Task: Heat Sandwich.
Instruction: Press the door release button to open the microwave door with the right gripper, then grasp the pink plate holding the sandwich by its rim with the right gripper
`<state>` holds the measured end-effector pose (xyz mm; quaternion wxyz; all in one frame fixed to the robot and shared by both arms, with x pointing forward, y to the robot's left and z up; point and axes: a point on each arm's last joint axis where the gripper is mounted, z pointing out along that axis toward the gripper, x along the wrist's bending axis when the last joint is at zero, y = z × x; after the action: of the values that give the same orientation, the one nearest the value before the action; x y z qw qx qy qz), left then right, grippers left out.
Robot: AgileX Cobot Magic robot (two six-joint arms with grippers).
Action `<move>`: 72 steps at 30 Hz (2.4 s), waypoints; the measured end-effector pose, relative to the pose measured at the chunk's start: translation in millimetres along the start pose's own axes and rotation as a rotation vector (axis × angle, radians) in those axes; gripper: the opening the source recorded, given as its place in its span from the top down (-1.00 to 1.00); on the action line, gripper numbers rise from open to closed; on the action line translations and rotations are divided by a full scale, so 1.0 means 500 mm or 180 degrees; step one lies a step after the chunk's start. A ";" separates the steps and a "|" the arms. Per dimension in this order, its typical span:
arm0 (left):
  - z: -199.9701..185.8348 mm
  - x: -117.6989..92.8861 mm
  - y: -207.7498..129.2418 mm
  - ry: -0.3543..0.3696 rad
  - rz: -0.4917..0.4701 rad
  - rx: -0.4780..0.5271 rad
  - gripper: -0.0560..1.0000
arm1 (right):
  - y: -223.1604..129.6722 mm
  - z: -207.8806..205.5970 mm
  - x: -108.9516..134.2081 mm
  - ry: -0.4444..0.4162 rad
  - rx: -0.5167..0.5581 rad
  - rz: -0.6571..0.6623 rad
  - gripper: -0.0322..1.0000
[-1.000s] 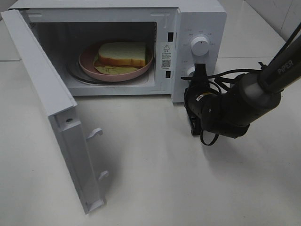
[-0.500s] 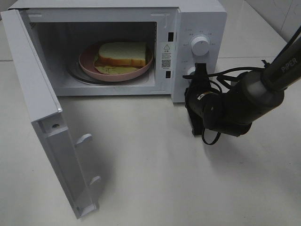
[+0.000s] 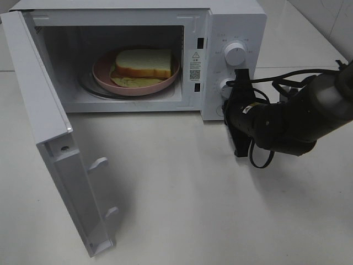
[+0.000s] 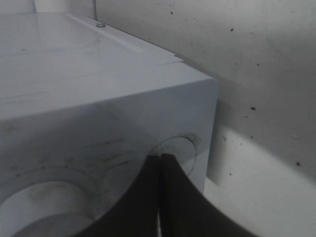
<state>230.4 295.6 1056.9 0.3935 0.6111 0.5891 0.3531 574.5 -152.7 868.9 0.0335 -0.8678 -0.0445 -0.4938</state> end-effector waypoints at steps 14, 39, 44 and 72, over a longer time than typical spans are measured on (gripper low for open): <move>0.000 0.000 0.000 0.0000 0.0000 0.0000 -0.94 | 0.022 -0.090 0.008 -0.0046 0.0129 -0.0034 0.92; 0.000 0.000 0.000 0.0000 0.0000 0.0000 -0.94 | 0.018 -0.215 0.030 -0.0691 0.0842 -0.1534 0.86; 0.000 0.000 0.000 0.0000 0.0000 0.0000 -0.94 | -0.003 -0.220 0.049 -0.0885 0.1307 -0.2363 0.85; 0.000 0.000 0.000 0.0000 0.0000 0.0000 -0.94 | -0.032 -0.256 0.120 -0.0493 0.3084 -0.6122 0.77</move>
<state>230.4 295.6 1056.9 0.3935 0.6111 0.5891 0.3531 493.7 -147.0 986.0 -0.0315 -0.3923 -0.9001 -0.1868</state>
